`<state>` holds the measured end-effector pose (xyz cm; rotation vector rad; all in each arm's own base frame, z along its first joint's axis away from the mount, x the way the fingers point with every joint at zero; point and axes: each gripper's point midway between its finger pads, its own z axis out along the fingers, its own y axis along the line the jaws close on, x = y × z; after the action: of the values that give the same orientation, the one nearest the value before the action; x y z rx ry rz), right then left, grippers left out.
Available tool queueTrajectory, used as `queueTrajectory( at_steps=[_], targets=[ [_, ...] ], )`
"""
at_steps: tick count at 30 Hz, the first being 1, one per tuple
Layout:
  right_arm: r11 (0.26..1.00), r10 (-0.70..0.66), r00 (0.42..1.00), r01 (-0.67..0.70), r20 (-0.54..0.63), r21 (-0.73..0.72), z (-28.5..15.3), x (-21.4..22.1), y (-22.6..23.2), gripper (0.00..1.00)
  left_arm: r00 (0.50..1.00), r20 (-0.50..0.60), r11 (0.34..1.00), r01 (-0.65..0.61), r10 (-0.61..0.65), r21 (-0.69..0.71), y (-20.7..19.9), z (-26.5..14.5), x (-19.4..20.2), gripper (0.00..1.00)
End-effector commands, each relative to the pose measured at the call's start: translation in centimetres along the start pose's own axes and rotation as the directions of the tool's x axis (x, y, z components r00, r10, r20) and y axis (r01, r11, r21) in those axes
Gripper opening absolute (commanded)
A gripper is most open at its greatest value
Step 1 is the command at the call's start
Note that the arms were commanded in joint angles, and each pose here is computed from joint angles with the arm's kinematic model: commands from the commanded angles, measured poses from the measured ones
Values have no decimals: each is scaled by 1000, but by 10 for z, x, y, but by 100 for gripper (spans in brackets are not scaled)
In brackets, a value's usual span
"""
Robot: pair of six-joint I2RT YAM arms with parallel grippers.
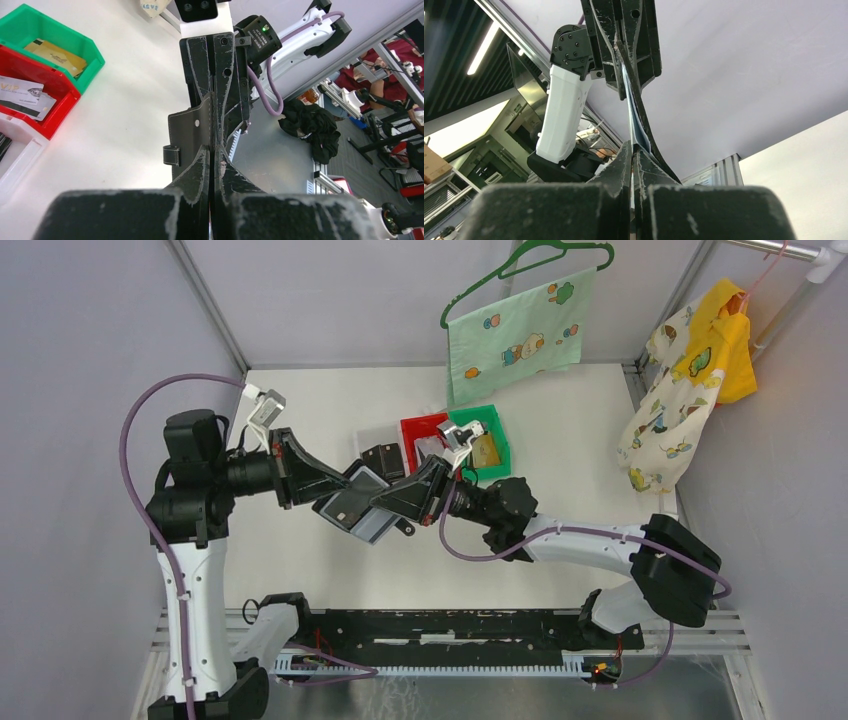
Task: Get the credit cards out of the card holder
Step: Remove the credit card from the card holder.
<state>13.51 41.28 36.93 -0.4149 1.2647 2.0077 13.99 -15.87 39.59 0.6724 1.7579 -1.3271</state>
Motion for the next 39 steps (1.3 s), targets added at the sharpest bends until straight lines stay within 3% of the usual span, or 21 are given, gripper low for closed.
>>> queueTrajectory(
  at_steps=[1, 11, 23, 39],
  targets=[
    [996, -13, 997, 19, 75, -83, -7, -17, 26, 0, 1000, 12, 998, -13, 12, 60, -19, -2, -17, 2],
    [989, 9, 994, 7, 106, -146, -13, -20, 35, 0, 998, 30, 996, 57, -59, 74, -25, -1, -27, 2],
    [984, 34, 991, -11, 128, -176, -5, -25, 38, 0, 998, 62, 1000, -2, 1, 17, -22, -2, -27, 2],
    [990, 22, 995, -9, 93, -139, -22, -11, 27, 0, 998, 59, 994, 30, -36, 108, -48, -5, -47, 2]
  ],
)
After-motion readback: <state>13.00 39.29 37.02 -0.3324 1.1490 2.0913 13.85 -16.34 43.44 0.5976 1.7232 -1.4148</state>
